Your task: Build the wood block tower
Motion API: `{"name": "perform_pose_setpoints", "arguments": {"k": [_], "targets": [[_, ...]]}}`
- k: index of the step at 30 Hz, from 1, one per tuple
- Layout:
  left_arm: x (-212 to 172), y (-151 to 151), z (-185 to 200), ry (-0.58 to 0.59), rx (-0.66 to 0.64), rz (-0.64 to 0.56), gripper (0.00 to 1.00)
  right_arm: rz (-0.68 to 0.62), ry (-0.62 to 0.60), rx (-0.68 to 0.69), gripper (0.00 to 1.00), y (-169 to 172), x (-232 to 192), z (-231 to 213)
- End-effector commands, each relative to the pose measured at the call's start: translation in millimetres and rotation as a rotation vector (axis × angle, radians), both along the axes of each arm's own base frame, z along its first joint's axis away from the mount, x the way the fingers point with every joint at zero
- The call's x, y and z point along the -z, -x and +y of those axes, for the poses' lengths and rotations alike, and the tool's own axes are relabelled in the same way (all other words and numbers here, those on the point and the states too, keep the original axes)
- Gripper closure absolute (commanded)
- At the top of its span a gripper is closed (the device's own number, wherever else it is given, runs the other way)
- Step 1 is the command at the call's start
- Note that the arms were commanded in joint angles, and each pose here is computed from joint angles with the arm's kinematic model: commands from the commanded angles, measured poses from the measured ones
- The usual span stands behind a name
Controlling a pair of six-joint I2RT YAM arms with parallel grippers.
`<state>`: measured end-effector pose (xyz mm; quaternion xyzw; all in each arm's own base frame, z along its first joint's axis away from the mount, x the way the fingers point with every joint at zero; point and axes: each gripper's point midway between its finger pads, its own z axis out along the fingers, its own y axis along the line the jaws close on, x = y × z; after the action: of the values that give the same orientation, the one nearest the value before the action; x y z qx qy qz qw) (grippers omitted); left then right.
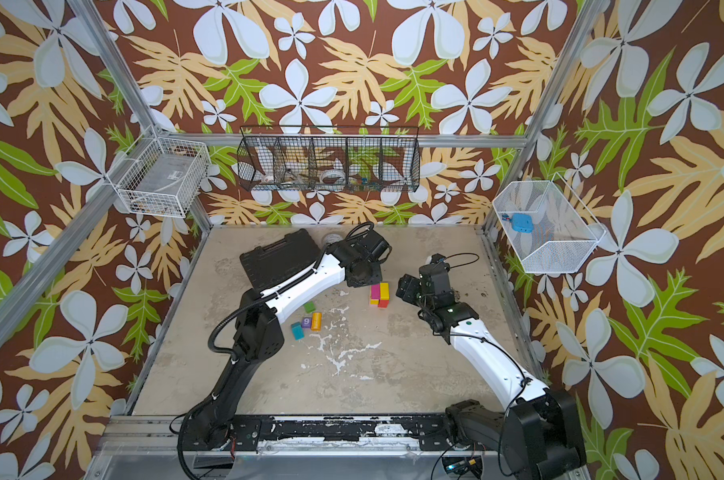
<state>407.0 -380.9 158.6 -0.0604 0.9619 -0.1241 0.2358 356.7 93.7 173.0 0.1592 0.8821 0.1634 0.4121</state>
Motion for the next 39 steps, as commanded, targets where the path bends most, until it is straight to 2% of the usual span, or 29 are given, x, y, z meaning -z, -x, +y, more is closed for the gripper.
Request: {"name": "perform_pose_setpoints", "arguments": {"k": [1, 4, 5, 6, 8, 11, 12, 13, 15, 20, 25, 30, 35, 39], "targets": [[-45.0, 4.7, 39.5, -0.072, -0.073, -0.089, 0.61, 0.0, -0.006, 0.0, 0.26, -4.5, 2.3, 2.2], [-89.5, 16.1, 77.7, -0.097, -0.129, -0.202, 0.6, 0.013, -0.018, -0.025, 0.3, -6.8, 7.9, 8.2], [-104.8, 20.1, 95.1, -0.106, -0.164, -0.252, 0.57, 0.02, -0.017, -0.03, 0.3, -7.7, 11.2, 9.4], [-115.2, 25.5, 113.7, -0.117, -0.209, -0.297, 0.53, 0.026, -0.017, -0.036, 0.31, -9.1, 13.6, 11.0], [-119.5, 38.9, 149.8, -0.114, -0.324, -0.347, 0.55, 0.048, -0.013, -0.037, 0.32, -11.6, 21.8, 11.7], [-97.1, 56.7, 184.5, -0.032, -0.436, -0.352, 0.56, 0.094, 0.021, -0.022, 0.38, -16.7, 36.7, 8.5], [-85.2, 60.1, 195.3, -0.017, -0.465, -0.35, 0.53, 0.109, 0.036, -0.012, 0.4, -18.0, 41.4, 6.4], [-71.7, 61.7, 202.2, -0.014, -0.47, -0.341, 0.51, 0.123, 0.045, -0.002, 0.42, -19.1, 46.6, 4.0], [-43.6, 56.8, 208.3, 0.012, -0.433, -0.307, 0.53, 0.148, 0.05, 0.002, 0.43, -20.6, 57.3, 2.9], [5.0, 44.1, 194.3, -0.02, -0.314, -0.216, 0.56, 0.213, 0.058, -0.019, 0.45, -27.6, 81.5, 8.4], [21.1, 30.9, 154.6, 0.035, -0.191, -0.137, 0.57, 0.277, 0.07, -0.044, 0.48, -36.8, 105.0, 14.7], [43.0, 18.4, 124.8, 0.045, -0.161, -0.067, 0.58, 0.329, 0.094, -0.05, 0.51, -45.4, 125.4, 16.6], [64.7, 8.8, 86.2, -0.027, -0.116, -0.013, 0.58, 0.345, 0.115, -0.055, 0.52, -52.2, 133.5, 17.2], [79.0, 3.9, 64.9, -0.038, -0.088, 0.018, 0.58, 0.342, 0.117, -0.066, 0.52, -54.3, 132.6, 18.8]]}}
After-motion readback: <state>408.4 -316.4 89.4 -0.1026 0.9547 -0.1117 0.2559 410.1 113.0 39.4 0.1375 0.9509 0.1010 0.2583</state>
